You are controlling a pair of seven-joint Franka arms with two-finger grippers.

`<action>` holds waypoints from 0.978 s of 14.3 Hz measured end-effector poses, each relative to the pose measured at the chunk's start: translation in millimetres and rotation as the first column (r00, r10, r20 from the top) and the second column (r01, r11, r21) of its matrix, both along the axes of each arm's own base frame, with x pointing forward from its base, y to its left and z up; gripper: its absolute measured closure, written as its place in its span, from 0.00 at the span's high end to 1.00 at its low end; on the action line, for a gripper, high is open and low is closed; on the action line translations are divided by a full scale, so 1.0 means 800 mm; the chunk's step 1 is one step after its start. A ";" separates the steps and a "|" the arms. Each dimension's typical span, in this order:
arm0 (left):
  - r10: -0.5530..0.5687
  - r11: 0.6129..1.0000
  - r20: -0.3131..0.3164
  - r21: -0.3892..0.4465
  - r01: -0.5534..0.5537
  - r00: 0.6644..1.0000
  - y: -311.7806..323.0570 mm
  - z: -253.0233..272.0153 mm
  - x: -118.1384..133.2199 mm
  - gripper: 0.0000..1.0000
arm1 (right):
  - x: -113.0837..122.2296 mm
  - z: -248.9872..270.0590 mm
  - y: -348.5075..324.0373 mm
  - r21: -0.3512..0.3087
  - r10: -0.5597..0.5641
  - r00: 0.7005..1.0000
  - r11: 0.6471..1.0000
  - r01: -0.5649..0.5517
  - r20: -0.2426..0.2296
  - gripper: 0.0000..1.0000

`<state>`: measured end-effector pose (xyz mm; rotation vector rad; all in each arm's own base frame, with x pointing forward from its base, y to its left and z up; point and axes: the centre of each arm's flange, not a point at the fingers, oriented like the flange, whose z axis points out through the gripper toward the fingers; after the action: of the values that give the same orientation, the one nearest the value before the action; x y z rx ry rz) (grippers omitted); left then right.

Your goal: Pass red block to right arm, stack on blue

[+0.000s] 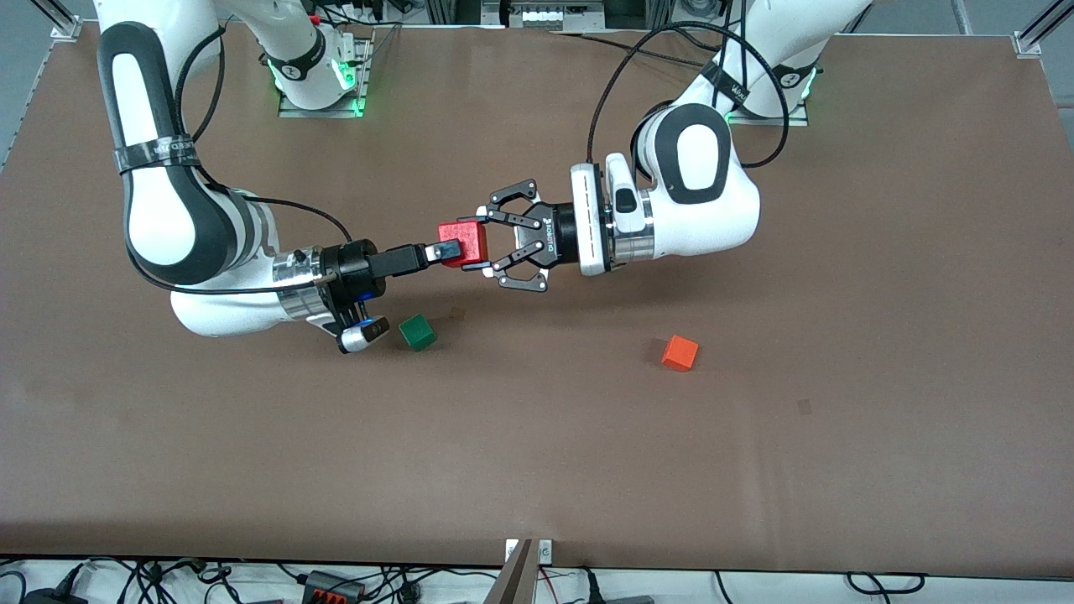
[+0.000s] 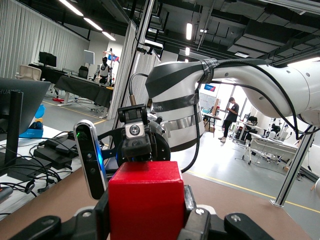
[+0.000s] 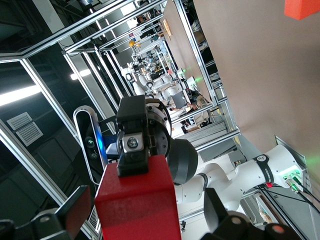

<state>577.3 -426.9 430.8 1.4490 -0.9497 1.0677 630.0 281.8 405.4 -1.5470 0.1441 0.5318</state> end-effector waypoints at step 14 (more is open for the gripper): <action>0.005 1.000 -0.003 -0.012 -0.005 1.000 0.002 0.003 0.002 0.56 | -0.002 0.012 0.000 0.015 0.009 1.000 1.000 -0.009 0.027 0.58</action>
<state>579.1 -425.6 433.3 1.4435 -0.9371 1.0730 628.3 281.4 415.3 -1.5403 0.1119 0.5180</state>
